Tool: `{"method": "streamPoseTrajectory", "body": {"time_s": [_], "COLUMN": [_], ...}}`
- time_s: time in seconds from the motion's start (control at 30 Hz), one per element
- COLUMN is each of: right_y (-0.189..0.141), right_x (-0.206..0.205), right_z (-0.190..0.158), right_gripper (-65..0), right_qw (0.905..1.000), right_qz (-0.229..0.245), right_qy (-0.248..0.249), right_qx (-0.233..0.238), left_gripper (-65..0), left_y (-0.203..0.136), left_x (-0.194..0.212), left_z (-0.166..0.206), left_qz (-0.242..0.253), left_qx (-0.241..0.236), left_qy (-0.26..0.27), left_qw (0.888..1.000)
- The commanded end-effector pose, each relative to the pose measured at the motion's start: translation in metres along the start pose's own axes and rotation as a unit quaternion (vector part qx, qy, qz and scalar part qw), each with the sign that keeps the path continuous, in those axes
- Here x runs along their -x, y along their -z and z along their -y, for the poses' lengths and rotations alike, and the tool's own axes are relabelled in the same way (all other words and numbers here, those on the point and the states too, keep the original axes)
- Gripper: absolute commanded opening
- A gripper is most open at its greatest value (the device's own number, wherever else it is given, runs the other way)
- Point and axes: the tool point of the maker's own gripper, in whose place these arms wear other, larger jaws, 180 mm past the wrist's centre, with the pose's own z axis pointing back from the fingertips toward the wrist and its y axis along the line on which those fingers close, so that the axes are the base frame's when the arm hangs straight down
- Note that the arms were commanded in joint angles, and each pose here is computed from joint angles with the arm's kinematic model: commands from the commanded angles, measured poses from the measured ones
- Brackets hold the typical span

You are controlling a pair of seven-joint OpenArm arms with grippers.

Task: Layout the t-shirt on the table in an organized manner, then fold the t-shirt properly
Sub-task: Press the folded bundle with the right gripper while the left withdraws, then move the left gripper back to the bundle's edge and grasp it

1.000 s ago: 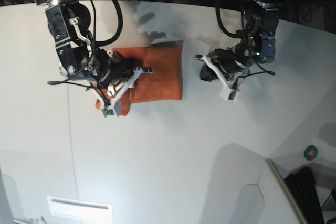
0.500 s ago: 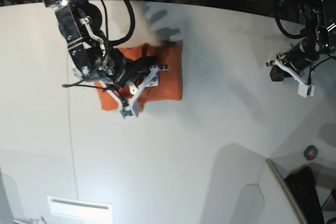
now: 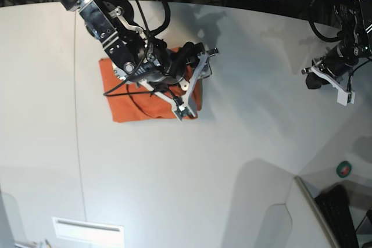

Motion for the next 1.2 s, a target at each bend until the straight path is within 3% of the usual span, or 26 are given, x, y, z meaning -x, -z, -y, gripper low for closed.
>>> {"method": "streamPoseTrajectory", "body": {"time_s": [0.0,0.1,0.13,0.23,0.33,0.47,0.6,0.77,0.87,1.03,1.17], "right_y": [-0.01,-0.016,-0.015,-0.002,0.018,0.04,0.051,0.038,0.037,0.045,0.002], "right_x": [-0.019,-0.031,-0.036,-0.044,-0.037,-0.019,-0.013,-0.032,-0.031,-0.032,-0.058], "right_z": [0.011,0.04,0.047,0.064,0.068,0.048,0.036,0.026,0.024,0.037,0.051], "right_gripper": [-38.4,-60.6,-65.0,-65.0,-65.0,-65.0,-65.0,-65.0,-65.0,-65.0,-65.0], "right_qw": [0.9994,0.9961,0.995,0.9932,0.9943,0.9968,0.9974,0.9966,0.9969,0.996,0.9931], "right_qz": [0.032,0.05,0.054,0.064,0.046,0.009,0.009,0.041,0.035,0.019,0.073], "right_qy": [0.0,0.053,0.06,0.057,0.036,0.017,0.001,0.009,0.011,0.013,0.0], "right_qx": [0.012,0.049,0.058,0.078,0.089,0.078,0.071,0.071,0.069,0.087,0.091], "left_gripper": [-65.0,-65.0,-65.0,-65.0,-65.0,-65.0,-65.0,-65.0,-65.0,-65.0,-65.0], "left_y": [-0.006,-0.006,-0.006,-0.005,-0.003,-0.003,-0.002,-0.002,0.003,0.017,0.013], "left_x": [-0.02,-0.02,-0.02,-0.019,-0.019,-0.019,-0.018,-0.018,-0.013,0.004,0.0], "left_z": [-0.004,-0.004,-0.004,-0.003,0.0,0.0,0.001,0.001,0.012,0.047,0.107], "left_qz": [0.026,0.026,0.026,0.025,0.025,0.024,0.024,0.024,0.012,-0.019,-0.008], "left_qx": [-0.002,-0.002,-0.002,-0.001,0.002,0.003,0.004,0.004,0.016,0.057,0.117], "left_qy": [0.007,0.007,0.007,0.008,0.008,0.008,0.007,0.007,0.018,0.049,0.109], "left_qw": [1.0,1.0,1.0,1.0,1.0,1.0,1.0,1.0,1.0,0.997,0.987]}}
